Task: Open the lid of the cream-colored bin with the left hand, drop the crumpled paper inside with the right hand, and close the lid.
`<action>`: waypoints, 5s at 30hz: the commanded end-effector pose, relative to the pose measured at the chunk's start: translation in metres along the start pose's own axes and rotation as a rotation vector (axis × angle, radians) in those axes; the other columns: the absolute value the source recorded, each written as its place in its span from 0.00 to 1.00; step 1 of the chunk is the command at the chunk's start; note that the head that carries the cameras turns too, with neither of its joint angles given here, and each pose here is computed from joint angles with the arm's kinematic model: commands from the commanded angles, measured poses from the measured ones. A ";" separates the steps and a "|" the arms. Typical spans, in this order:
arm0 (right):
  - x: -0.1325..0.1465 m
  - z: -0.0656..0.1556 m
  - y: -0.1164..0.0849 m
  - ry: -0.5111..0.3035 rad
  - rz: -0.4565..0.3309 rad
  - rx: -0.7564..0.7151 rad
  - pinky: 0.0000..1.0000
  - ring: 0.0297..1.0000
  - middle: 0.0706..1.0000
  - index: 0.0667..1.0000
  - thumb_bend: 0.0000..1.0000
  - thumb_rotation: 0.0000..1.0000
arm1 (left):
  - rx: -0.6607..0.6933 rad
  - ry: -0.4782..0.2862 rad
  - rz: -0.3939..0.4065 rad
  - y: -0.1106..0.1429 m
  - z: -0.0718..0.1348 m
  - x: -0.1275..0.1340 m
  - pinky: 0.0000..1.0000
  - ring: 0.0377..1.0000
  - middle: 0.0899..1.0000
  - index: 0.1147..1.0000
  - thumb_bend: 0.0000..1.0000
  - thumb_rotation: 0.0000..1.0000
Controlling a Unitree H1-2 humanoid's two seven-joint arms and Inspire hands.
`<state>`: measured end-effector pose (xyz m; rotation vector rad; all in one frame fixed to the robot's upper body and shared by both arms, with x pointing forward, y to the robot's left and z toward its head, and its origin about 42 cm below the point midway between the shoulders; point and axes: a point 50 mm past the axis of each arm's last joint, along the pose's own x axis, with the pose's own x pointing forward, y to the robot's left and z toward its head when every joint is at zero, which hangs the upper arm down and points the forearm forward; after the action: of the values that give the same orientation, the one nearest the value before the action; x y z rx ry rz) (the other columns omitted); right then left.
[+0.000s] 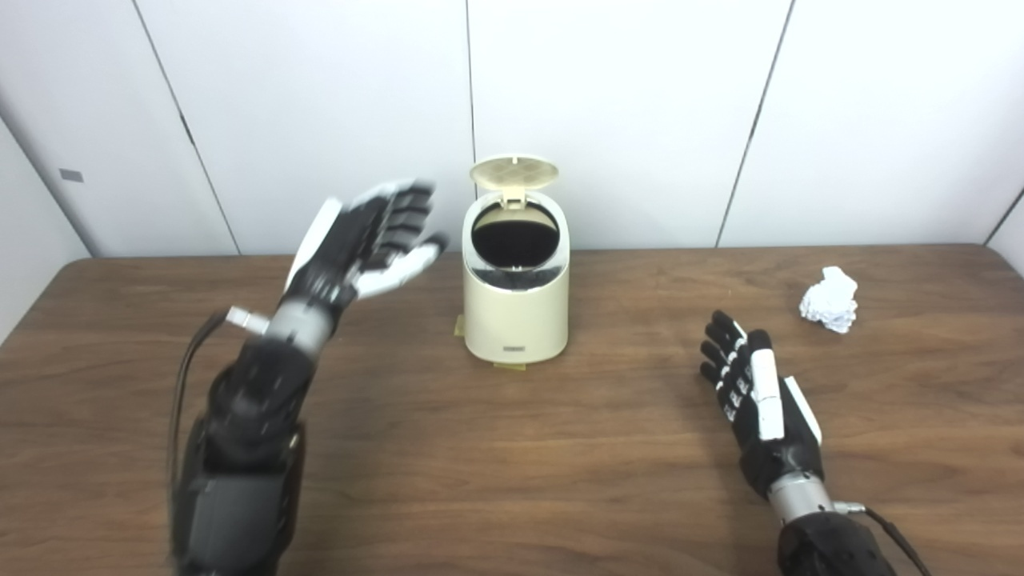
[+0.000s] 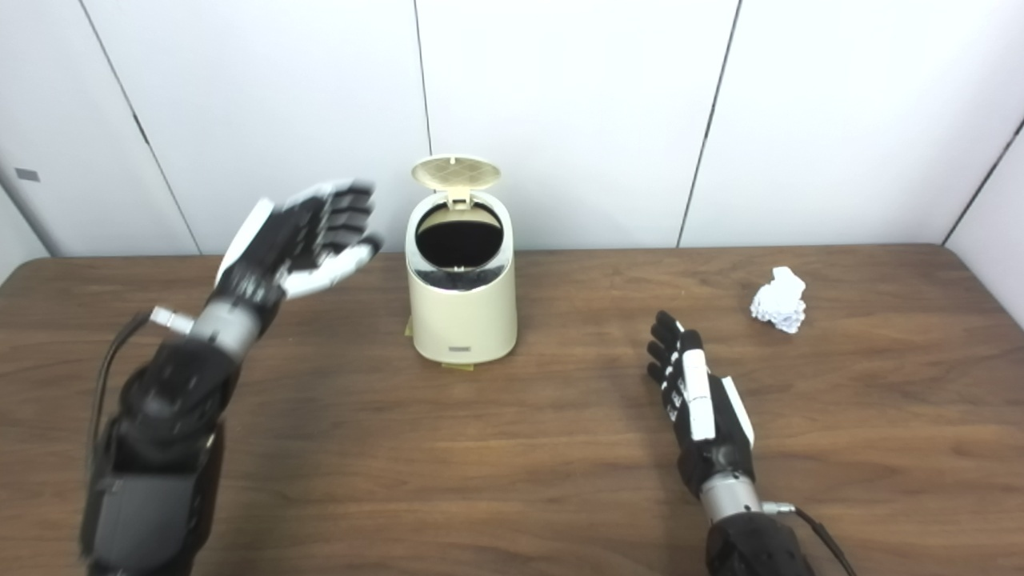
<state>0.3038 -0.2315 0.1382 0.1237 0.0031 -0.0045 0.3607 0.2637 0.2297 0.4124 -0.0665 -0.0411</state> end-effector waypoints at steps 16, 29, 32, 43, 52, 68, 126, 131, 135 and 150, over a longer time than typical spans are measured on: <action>0.026 0.096 -0.030 -0.250 0.004 -0.161 0.91 0.92 0.94 0.91 0.62 0.53 | -0.258 -0.026 0.011 -0.034 -0.041 -0.061 1.00 0.98 0.98 1.00 0.53 0.83; 0.047 0.170 -0.086 -0.242 -0.267 -0.973 0.70 0.82 0.85 0.85 0.82 0.31 | -0.320 -0.012 0.010 -0.041 -0.052 -0.061 1.00 1.00 0.98 1.00 0.55 0.86; 0.060 0.177 -0.099 -0.218 -0.308 -1.072 0.73 0.83 0.85 0.83 0.86 0.18 | -0.333 -0.017 0.007 -0.039 -0.054 -0.059 1.00 1.00 0.98 1.00 0.55 0.85; 0.100 0.179 -0.125 -0.112 -0.388 -1.365 0.75 0.89 0.87 0.86 0.92 0.17 | -0.382 -0.060 -0.001 -0.037 -0.057 -0.061 1.00 1.00 0.99 1.00 0.69 1.00; 0.133 0.160 -0.150 0.082 -0.333 -1.388 0.69 0.83 0.84 0.83 0.97 0.10 | -0.404 -0.065 0.014 -0.022 -0.056 -0.062 0.98 0.98 0.97 0.98 0.74 1.00; 0.152 0.121 -0.163 0.197 -0.293 -1.345 0.62 0.74 0.78 0.81 0.97 0.07 | -0.375 -0.059 -0.007 -0.007 -0.050 -0.062 1.00 0.98 0.97 0.98 0.63 0.99; 0.119 0.154 -0.071 -0.419 -0.329 -1.416 0.39 0.38 0.49 0.47 0.50 0.00 | -0.407 -0.062 -0.010 -0.024 -0.042 -0.073 0.99 0.97 0.96 1.00 0.65 0.86; 0.101 0.173 -0.027 -0.529 -0.261 -1.309 0.29 0.37 0.48 0.53 0.49 0.00 | -0.412 -0.040 -0.009 -0.030 -0.044 -0.073 0.99 0.97 0.96 0.99 0.62 0.84; 0.096 0.178 0.009 -0.602 -0.209 -1.232 0.29 0.37 0.48 0.51 0.49 0.00 | -0.396 -0.019 -0.016 -0.036 -0.045 -0.074 0.99 0.96 0.96 1.00 0.57 0.80; 0.098 0.178 0.114 -0.767 -0.010 -1.049 0.30 0.37 0.47 0.53 0.49 0.00 | -0.419 -0.002 -0.008 -0.052 -0.047 -0.074 0.98 0.97 0.96 1.00 0.54 0.77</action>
<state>0.4008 -0.1518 0.3033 -0.9525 -0.6434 -0.0394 0.2838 0.2418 0.1509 0.0068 0.0007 -0.0605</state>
